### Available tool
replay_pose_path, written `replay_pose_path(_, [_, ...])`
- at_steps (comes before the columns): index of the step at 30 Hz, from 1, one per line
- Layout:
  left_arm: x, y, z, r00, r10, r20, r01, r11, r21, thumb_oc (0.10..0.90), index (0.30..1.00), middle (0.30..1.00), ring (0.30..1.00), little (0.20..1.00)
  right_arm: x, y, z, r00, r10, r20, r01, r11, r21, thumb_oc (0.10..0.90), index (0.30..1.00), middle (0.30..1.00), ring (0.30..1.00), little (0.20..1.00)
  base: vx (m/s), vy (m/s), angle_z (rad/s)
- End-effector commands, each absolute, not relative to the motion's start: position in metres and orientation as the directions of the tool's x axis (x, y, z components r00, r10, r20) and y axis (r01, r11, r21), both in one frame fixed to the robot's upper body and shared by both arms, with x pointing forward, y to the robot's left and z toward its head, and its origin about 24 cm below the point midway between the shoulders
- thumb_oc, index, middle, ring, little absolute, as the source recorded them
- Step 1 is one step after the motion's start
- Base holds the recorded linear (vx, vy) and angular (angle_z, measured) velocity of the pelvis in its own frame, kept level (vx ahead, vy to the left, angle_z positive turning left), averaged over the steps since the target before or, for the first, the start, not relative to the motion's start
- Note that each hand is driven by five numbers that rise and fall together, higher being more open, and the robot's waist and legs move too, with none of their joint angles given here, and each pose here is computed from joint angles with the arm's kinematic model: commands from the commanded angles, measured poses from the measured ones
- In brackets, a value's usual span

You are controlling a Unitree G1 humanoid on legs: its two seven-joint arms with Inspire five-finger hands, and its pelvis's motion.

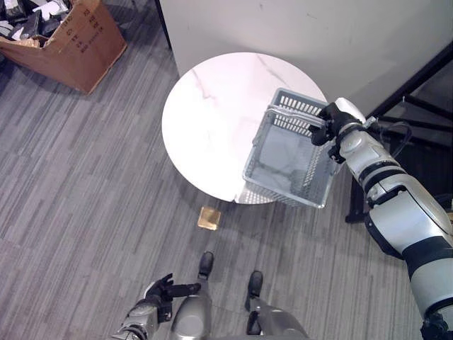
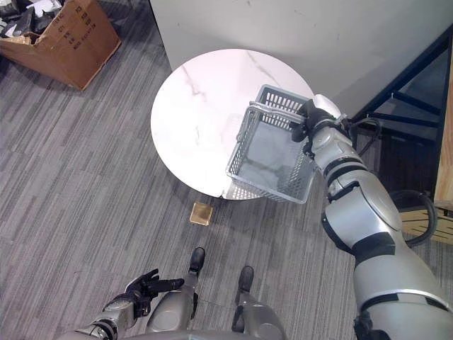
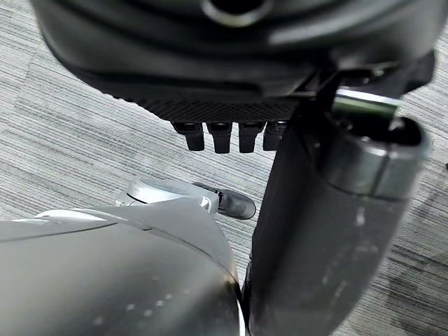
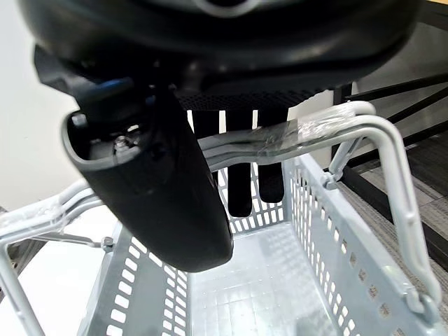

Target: Get the vegetables into the basket

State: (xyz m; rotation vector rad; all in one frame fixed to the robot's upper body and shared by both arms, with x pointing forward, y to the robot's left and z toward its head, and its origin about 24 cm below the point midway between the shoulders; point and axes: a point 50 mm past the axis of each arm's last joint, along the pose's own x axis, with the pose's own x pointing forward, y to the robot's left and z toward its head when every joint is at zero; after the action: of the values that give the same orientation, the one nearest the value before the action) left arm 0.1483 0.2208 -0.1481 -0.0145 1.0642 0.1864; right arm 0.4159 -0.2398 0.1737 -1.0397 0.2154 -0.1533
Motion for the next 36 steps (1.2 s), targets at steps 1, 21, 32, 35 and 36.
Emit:
replay_pose_path(1, [0.067,0.248,-0.165,0.164,0.258,-0.952,-0.064,0.966,0.251,0.9,1.0,1.0,1.0,1.0,0.428,-0.207,0.242,0.985,-0.132,0.111,0.161,0.482,-0.861,0.4,0.3,0.3,0.3,0.3,0.0,0.0,0.0])
replay_pose_path(21, [0.051,0.241,-0.169,0.074,0.217,-0.973,-0.13,0.97,0.207,0.9,1.0,1.0,1.0,1.0,0.398,-0.194,0.2,0.989,0.109,0.097,0.037,0.454,-0.89,0.4,0.3,0.3,0.3,0.3,0.05,0.027,-0.14])
replay_pose_path(32, [0.043,0.23,-0.172,0.045,0.185,-0.982,-0.073,0.981,0.181,0.9,1.0,1.0,1.0,1.0,0.362,-0.235,0.159,0.998,0.056,0.037,0.005,0.487,-0.873,0.4,0.3,0.3,0.3,0.3,0.02,0.009,-0.15])
replay_pose_path(35, [0.041,0.228,-0.173,0.039,0.174,-0.984,-0.059,0.983,0.171,0.9,1.0,1.0,1.0,1.0,0.35,-0.253,0.134,0.999,0.0,-0.038,-0.033,0.497,-0.867,0.4,0.3,0.3,0.3,0.3,-0.01,-0.006,-0.12])
replay_pose_path(36, [0.041,0.228,-0.173,0.038,0.174,-0.984,-0.059,0.983,0.171,0.9,1.0,1.0,1.0,1.0,0.347,-0.258,0.129,0.998,-0.017,-0.057,-0.041,0.494,-0.869,0.4,0.3,0.3,0.3,0.3,0.01,-0.009,-0.03])
